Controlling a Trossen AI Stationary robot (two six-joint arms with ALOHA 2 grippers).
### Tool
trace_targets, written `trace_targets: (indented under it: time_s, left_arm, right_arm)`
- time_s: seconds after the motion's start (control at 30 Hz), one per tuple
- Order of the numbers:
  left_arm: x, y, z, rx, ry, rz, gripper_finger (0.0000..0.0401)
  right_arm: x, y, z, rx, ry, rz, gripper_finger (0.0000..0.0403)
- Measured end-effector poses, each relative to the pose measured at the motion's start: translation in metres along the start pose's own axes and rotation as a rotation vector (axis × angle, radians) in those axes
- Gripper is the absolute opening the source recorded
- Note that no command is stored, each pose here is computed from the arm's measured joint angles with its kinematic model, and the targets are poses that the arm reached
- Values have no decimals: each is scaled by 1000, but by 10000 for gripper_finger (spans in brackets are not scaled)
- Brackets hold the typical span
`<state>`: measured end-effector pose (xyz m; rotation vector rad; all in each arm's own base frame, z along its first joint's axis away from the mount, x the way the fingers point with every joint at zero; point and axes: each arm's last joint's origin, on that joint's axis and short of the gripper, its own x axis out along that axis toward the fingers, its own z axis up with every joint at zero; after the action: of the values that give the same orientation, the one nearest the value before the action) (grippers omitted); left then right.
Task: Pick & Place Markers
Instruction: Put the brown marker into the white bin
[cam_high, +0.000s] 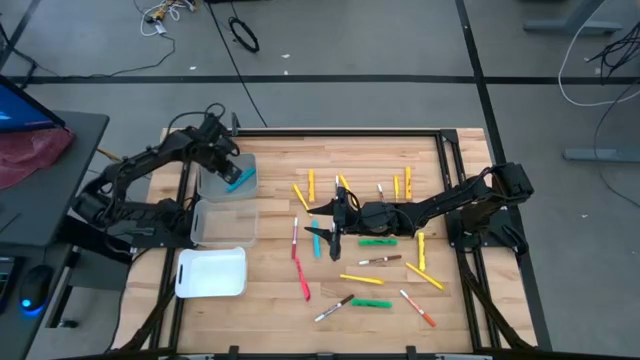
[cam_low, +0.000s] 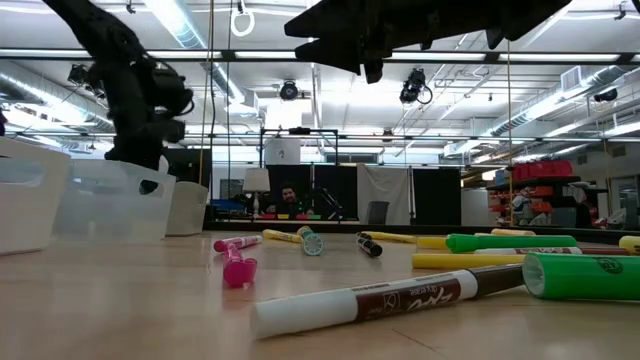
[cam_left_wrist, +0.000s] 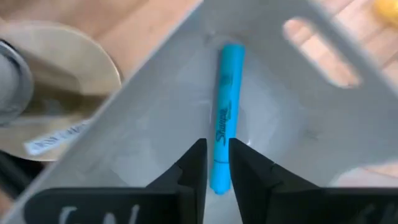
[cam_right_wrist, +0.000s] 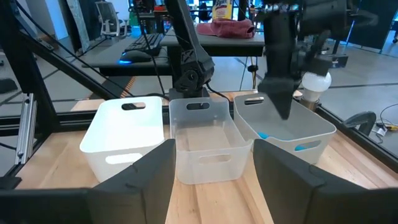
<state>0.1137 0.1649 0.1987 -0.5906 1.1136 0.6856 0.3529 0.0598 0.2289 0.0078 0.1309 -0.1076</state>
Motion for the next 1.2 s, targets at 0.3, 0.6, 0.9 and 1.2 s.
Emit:
trace_targets:
  time_s: [0.3, 0.6, 0.9, 1.2]
  left_arm:
    - [-70, -35, 10, 172, -251, 33, 9]
    - [-100, -90, -26, 328, -681, -266, 9]
    - [-79, -145, -52, 430, -933, -501, 8]
    - [-65, -175, -77, 513, -921, -378, 6]
  right_arm:
    - [-3, -1, 2, -26, 29, -3, 219]
    - [-46, -23, 2, 46, 403, -188, 219]
    - [-25, -44, -43, 235, 576, -357, 219]
    - [0, -66, -96, 450, 643, -547, 219]
